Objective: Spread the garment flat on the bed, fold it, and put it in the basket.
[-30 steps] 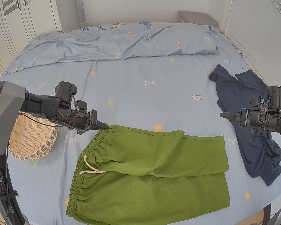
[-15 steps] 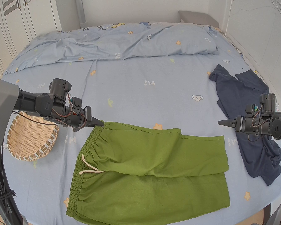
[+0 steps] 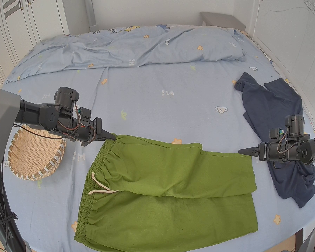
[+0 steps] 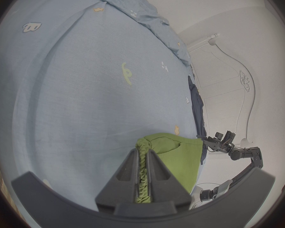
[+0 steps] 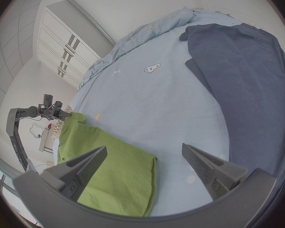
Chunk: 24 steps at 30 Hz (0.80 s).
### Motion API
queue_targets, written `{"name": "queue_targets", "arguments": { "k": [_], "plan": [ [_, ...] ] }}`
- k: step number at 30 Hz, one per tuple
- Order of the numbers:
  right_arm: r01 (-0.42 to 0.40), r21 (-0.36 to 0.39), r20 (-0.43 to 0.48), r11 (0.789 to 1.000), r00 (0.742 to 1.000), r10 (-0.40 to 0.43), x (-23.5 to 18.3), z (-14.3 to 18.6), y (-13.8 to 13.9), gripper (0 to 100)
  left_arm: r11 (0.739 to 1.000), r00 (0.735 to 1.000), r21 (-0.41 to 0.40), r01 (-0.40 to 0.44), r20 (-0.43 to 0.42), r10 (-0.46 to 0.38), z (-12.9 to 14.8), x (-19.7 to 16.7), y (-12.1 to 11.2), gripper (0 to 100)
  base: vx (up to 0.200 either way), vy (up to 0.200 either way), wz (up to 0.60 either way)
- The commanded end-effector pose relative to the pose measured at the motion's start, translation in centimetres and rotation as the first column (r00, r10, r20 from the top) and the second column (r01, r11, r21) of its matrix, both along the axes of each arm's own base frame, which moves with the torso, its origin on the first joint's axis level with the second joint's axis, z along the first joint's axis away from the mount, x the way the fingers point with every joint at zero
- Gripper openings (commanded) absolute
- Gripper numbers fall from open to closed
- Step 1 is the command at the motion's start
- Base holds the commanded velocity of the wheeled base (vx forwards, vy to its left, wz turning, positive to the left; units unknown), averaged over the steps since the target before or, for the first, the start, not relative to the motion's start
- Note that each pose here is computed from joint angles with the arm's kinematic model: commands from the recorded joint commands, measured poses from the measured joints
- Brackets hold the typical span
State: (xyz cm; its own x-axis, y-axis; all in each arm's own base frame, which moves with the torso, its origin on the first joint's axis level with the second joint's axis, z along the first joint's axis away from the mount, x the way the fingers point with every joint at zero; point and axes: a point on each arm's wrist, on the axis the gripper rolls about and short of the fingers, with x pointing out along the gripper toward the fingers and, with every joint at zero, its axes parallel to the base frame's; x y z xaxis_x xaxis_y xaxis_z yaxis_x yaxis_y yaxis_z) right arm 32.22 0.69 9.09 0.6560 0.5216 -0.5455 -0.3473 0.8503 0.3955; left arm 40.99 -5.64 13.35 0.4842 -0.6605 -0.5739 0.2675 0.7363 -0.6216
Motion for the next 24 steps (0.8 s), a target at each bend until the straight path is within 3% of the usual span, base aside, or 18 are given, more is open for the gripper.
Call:
{"name": "queue_targets", "arguments": {
  "k": [1,7,8,24],
  "plan": [
    [-0.016,0.001,-0.003,1.000,1.000,0.016,-0.22,-0.29,0.51,100,1.000,1.000,0.000,0.000,-0.002,0.000,-0.09,0.04,-0.02,0,0.000,0.000,0.00],
    [-0.022,0.002,0.000,1.000,1.000,0.022,-0.15,-0.63,0.66,100,1.000,1.000,-0.001,-0.002,-0.001,0.002,-0.03,0.03,0.04,0,0.000,0.000,0.00],
    [-0.022,0.002,0.002,1.000,1.000,0.022,-0.12,-0.60,0.66,0,1.000,1.000,-0.001,-0.002,-0.001,0.002,-0.03,0.03,0.04,0,0.000,0.000,0.00],
    [-0.022,0.006,-0.002,1.000,1.000,0.022,0.06,-0.77,0.71,0,1.000,1.000,-0.002,-0.001,0.001,0.001,0.23,-0.12,-0.01,0,0.000,0.000,0.00]
  ]
}}
